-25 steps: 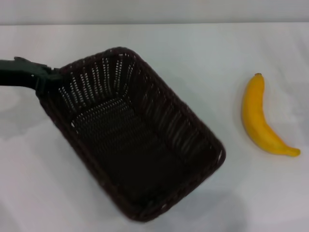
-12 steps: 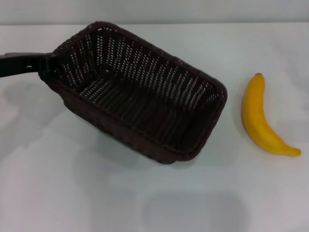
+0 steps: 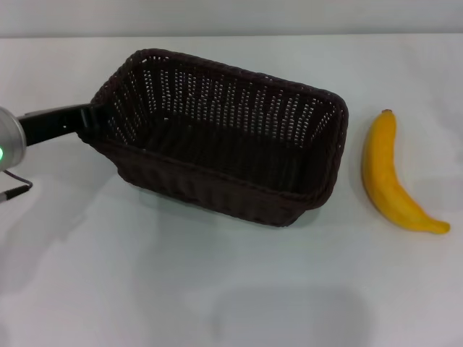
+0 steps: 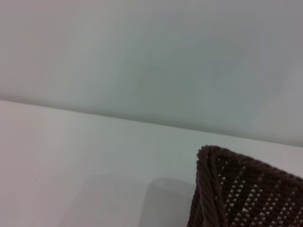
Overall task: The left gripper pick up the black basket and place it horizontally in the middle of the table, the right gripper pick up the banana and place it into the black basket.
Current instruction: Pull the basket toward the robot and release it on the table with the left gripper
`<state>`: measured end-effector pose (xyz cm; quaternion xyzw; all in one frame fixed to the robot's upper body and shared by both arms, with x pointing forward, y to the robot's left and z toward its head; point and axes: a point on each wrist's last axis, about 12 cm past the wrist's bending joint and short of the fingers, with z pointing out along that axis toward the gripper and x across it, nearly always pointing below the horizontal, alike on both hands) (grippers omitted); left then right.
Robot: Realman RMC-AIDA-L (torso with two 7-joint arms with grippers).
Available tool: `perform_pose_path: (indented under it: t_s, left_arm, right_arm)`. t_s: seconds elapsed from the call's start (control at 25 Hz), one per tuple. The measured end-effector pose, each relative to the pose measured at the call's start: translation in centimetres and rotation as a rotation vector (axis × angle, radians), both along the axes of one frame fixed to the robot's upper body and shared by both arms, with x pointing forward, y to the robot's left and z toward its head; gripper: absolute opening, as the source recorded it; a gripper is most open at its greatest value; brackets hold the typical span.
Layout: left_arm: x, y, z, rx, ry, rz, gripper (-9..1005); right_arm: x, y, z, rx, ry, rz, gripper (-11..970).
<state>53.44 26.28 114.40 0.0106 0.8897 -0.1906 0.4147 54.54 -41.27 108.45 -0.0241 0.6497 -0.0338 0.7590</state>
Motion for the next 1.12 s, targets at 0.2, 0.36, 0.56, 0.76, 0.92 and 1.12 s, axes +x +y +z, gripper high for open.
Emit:
perform_pose_path:
  t_s: [0.2, 0.36, 0.56, 0.76, 0.92, 1.12]
  left_arm:
    - [-2.0, -1.4, -0.4, 0.026, -0.034, 0.052, 200]
    - [-3.1, -2.6, -0.8, 0.040, -0.068, 0.082, 200]
    - [-4.6, -2.9, -2.1, 0.030, -0.065, 0.130, 199]
    - [-6.3, -2.9, -3.3, 0.003, -0.078, 0.162, 199]
    - [-7.0, -2.7, -3.9, -0.009, -0.088, 0.180, 198]
    - [-7.2, -2.7, -4.0, -0.004, -0.085, 0.176, 198]
  right_arm:
    - [-0.4, -0.1, -0.3, -0.001, 0.007, -0.008, 857]
    - [-1.1, -0.5, -0.8, 0.005, 0.021, -0.029, 855]
    - [-1.5, -0.8, -1.1, 0.007, 0.036, -0.043, 854]
    - [-1.5, -0.9, -1.2, 0.008, 0.049, -0.050, 852]
    - [-1.7, -1.1, -1.4, 0.008, 0.055, -0.057, 851]
    - [-1.7, -1.1, -1.4, 0.008, 0.057, -0.058, 849]
